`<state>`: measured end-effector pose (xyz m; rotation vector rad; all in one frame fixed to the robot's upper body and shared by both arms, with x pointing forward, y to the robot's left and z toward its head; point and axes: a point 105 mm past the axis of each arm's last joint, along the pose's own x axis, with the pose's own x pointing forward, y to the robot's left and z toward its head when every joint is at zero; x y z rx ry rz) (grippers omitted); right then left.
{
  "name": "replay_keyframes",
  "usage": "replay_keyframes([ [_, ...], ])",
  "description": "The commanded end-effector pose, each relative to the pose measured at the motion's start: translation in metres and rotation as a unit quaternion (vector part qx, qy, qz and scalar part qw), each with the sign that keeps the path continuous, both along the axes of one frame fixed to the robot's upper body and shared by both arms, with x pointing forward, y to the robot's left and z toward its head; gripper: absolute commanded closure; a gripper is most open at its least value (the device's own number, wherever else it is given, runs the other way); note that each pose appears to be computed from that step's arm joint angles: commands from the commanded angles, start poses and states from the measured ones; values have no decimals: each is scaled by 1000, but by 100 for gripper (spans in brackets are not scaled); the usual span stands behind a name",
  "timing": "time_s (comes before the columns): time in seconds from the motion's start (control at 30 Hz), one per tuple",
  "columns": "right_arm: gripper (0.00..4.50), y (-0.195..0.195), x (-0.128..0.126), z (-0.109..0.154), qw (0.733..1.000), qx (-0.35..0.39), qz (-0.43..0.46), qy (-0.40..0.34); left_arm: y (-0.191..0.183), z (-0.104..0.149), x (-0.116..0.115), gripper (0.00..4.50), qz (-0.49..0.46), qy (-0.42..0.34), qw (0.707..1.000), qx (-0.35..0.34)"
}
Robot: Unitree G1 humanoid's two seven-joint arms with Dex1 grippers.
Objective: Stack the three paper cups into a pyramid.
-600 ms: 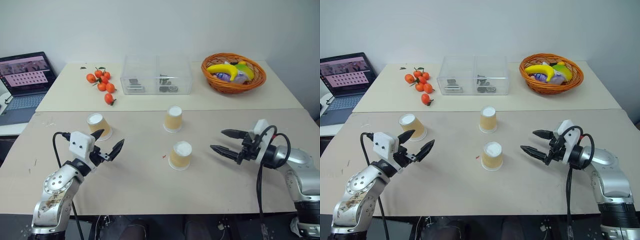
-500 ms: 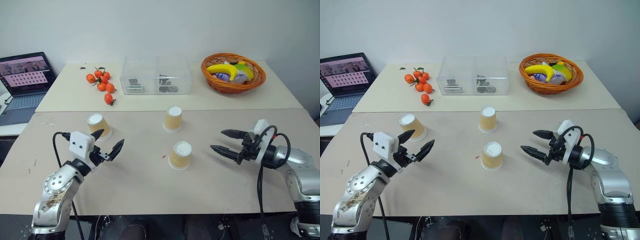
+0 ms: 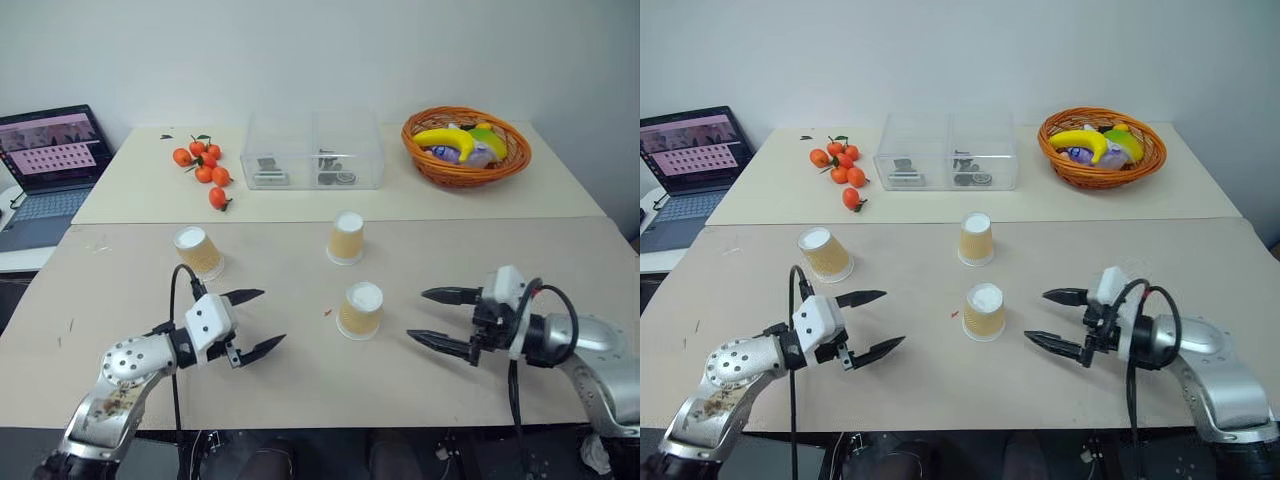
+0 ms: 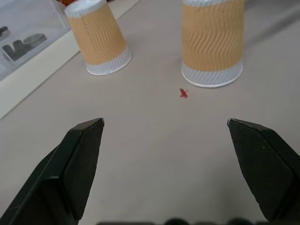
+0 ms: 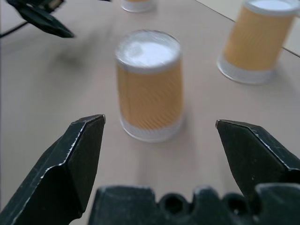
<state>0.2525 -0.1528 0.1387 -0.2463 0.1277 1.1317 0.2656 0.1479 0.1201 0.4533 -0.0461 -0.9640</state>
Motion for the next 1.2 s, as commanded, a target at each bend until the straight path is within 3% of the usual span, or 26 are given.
replay_keyframes([
  [0.03,6,14,0,6,1000,11,9,-15,-6,6,1,0,-18,-22,1000,-1],
  [0.27,6,21,15,6,999,19,5,-27,-10,9,0,0,-25,-24,999,-15],
  [0.57,6,27,34,9,999,26,16,-44,-19,32,-10,0,-35,-25,995,-87],
  [0.93,6,43,34,8,997,46,56,-28,-5,25,-16,0,-1,14,995,-99],
  [1.1,6,54,46,4,997,37,64,-37,0,21,-18,0,19,21,994,-101],
  [1.2,76,55,53,3,996,41,62,-41,3,17,-20,0,38,24,993,-105],
])
